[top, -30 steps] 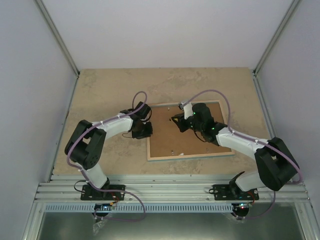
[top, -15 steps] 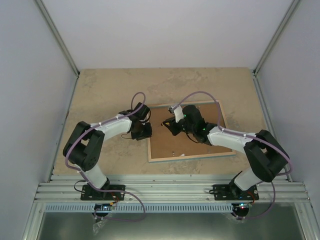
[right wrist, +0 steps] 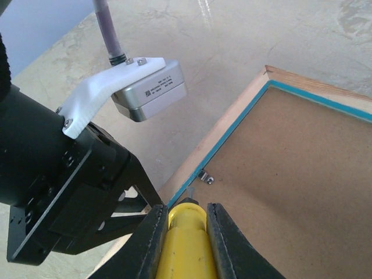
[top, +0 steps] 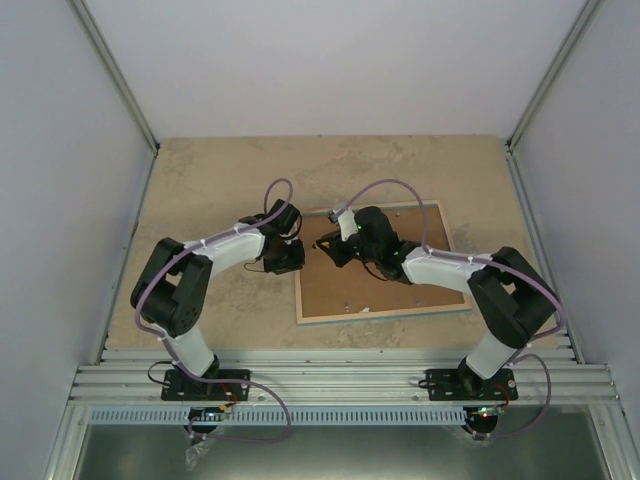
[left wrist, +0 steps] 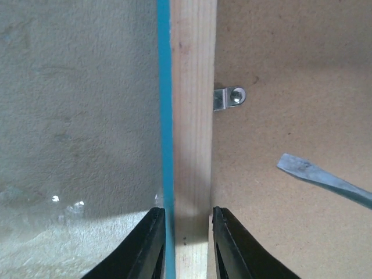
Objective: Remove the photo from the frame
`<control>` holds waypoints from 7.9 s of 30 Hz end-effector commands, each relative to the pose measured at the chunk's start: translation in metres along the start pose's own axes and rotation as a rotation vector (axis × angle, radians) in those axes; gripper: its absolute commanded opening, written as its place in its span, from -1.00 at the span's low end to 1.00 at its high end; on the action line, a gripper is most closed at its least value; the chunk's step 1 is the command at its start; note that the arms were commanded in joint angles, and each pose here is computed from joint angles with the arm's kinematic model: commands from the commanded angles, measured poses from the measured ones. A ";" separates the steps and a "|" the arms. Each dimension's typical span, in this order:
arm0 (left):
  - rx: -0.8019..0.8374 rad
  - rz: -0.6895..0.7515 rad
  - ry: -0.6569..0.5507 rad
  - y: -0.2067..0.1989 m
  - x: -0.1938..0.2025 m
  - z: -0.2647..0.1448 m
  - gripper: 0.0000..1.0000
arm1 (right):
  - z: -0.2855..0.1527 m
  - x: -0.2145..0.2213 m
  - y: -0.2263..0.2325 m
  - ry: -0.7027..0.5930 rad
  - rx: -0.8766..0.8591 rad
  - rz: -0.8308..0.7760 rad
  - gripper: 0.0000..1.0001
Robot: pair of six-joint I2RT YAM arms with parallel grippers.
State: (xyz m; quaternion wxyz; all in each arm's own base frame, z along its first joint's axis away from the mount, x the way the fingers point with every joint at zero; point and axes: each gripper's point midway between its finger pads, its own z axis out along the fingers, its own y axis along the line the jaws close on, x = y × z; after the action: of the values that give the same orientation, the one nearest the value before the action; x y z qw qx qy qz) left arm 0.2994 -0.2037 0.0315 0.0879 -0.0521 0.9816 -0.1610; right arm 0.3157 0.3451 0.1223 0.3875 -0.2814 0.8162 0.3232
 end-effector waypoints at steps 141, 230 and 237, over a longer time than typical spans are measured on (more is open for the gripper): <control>-0.046 -0.061 -0.046 0.051 -0.006 -0.016 -0.76 | -0.089 -0.031 -0.075 -0.159 0.150 0.112 -0.99; -0.085 -0.021 -0.303 0.075 -0.049 -0.078 0.76 | -0.265 0.145 -0.290 -0.391 0.691 1.107 0.55; -0.064 -0.035 -0.247 0.074 -0.038 -0.069 0.79 | -0.272 0.153 -0.290 -0.336 0.755 1.093 0.68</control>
State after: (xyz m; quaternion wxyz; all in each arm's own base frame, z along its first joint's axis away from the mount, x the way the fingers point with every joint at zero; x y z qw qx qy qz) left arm 0.3286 -0.1057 0.0898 0.2334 -0.0885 0.9618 -0.1127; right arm 0.3192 -0.0636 0.0412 0.3661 0.3848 0.8127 0.2396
